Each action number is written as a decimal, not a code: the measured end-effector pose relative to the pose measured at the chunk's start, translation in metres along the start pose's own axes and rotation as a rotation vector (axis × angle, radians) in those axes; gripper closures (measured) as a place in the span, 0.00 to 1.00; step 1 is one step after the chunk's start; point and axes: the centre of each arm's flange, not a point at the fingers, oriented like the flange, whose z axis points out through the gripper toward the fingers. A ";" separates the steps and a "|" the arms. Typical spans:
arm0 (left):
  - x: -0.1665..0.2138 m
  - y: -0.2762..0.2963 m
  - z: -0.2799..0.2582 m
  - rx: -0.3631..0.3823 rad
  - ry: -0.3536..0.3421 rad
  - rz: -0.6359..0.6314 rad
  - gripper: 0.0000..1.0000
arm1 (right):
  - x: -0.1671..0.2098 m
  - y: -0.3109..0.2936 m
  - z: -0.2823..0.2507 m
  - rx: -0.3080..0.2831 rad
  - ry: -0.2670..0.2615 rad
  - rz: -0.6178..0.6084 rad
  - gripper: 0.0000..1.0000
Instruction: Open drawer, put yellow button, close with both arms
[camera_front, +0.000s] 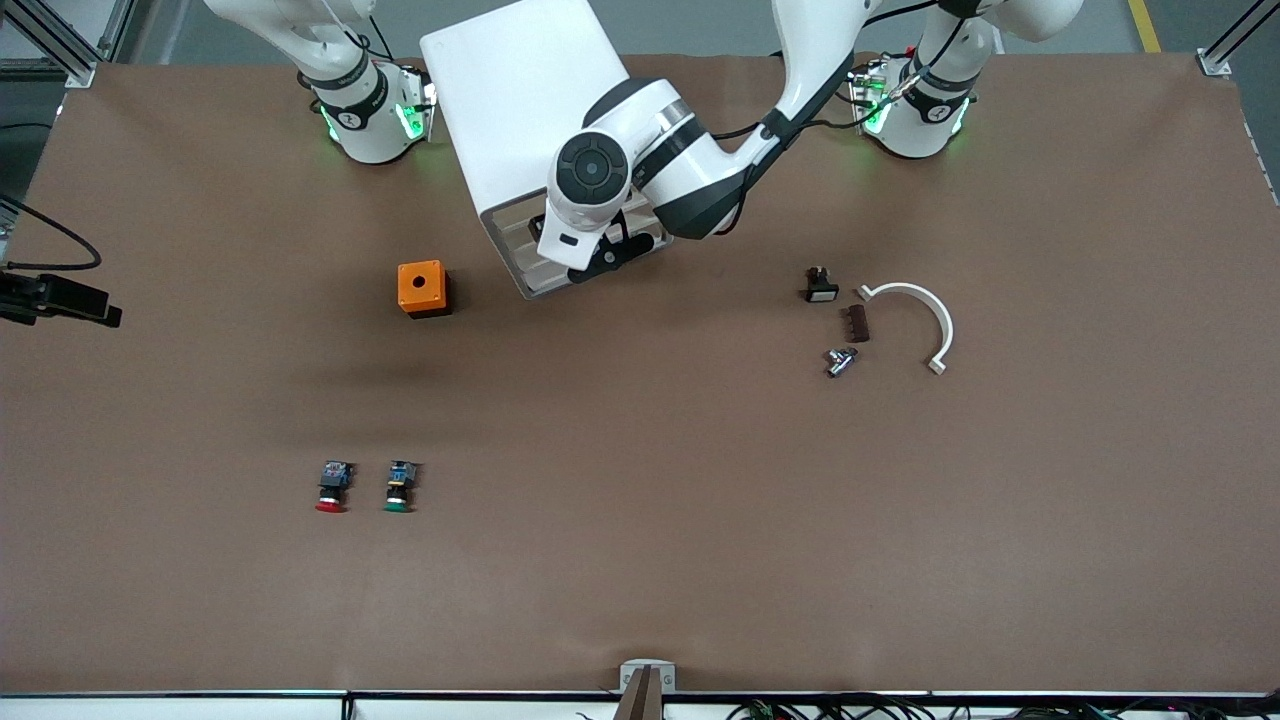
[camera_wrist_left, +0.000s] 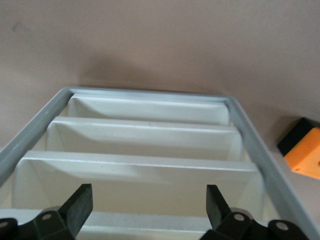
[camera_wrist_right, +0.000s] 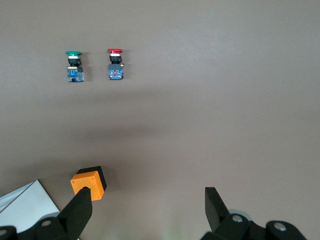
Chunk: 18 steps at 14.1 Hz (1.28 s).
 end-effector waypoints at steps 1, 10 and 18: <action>0.008 -0.002 -0.012 -0.017 0.007 -0.001 0.00 | -0.004 0.000 -0.003 0.002 0.005 0.000 0.00; 0.113 -0.115 -0.230 -0.097 0.173 0.247 0.00 | -0.040 -0.010 -0.027 0.013 0.070 -0.025 0.00; 0.214 -0.310 -0.376 -0.057 0.315 0.406 0.00 | -0.059 -0.020 -0.045 0.017 0.077 -0.046 0.00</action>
